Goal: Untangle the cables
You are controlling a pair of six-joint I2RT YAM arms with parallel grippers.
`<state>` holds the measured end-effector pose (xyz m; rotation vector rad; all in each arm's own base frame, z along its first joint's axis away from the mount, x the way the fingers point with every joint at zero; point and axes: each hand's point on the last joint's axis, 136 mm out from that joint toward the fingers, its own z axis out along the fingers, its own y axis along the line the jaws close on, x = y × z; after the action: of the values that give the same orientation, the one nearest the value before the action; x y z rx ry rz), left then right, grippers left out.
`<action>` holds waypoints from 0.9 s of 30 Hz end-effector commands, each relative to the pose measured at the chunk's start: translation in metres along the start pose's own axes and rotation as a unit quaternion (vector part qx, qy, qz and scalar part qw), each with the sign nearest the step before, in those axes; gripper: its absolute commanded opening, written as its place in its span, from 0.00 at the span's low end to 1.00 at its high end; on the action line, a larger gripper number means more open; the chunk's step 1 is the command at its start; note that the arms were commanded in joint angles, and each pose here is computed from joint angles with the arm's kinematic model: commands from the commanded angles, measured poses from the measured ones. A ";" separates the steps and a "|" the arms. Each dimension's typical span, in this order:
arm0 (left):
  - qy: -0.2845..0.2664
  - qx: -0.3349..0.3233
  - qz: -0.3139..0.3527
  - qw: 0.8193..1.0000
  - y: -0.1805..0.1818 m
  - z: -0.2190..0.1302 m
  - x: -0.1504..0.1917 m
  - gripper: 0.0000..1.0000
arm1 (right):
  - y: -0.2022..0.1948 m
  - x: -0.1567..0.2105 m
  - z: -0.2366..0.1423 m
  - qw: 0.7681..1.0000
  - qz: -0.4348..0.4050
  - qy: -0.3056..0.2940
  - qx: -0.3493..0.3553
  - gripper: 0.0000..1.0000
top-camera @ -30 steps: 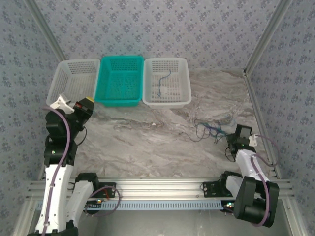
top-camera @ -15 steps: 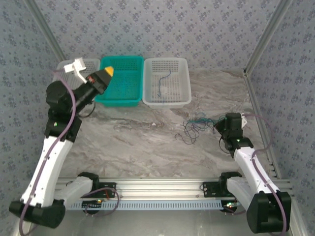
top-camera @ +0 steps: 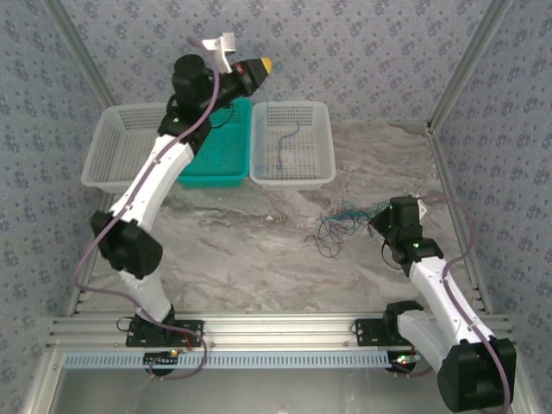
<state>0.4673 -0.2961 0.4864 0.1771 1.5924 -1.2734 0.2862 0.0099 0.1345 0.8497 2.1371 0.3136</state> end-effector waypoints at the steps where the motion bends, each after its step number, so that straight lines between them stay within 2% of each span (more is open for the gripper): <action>1: 0.036 -0.012 -0.007 0.999 0.025 0.020 0.024 0.00 | -0.003 0.002 -0.005 1.000 -0.009 0.000 0.002 0.00; 5: 0.083 -0.076 -0.023 0.993 0.083 0.039 0.072 0.00 | 0.000 0.005 -0.006 1.000 -0.007 0.006 -0.006 0.00; 9: 0.120 -0.162 -0.034 0.979 0.131 0.038 0.111 0.00 | 0.007 0.003 -0.009 1.000 -0.012 0.008 -0.017 0.00; 10: 0.128 -0.174 -0.031 0.976 0.135 0.036 0.116 0.07 | 0.010 0.003 -0.010 1.000 -0.017 0.010 -0.025 0.00; 12: 0.138 -0.189 -0.016 0.972 0.135 0.031 0.120 0.38 | 0.020 0.004 -0.012 0.998 -0.035 0.019 -0.046 0.00; 14: 0.141 -0.200 0.004 0.970 0.127 0.024 0.117 0.61 | 0.030 0.003 -0.015 0.996 -0.052 0.025 -0.065 0.00; 17: 0.135 -0.191 0.033 0.972 0.101 0.011 0.104 0.79 | 0.045 -0.001 -0.022 0.992 -0.084 0.025 -0.095 0.00; 22: 0.130 -0.152 0.069 0.977 0.056 -0.018 0.099 0.83 | 0.081 -0.005 -0.042 0.971 -0.166 0.030 -0.170 0.00; 27: 0.129 -0.053 0.129 0.982 -0.012 -0.055 0.111 0.82 | 0.118 -0.004 -0.070 0.938 -0.244 0.032 -0.244 0.00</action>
<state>0.4182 -0.3021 0.3622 0.3029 1.9603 -0.9467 0.2962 0.0762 0.2110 0.2449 2.1455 0.5306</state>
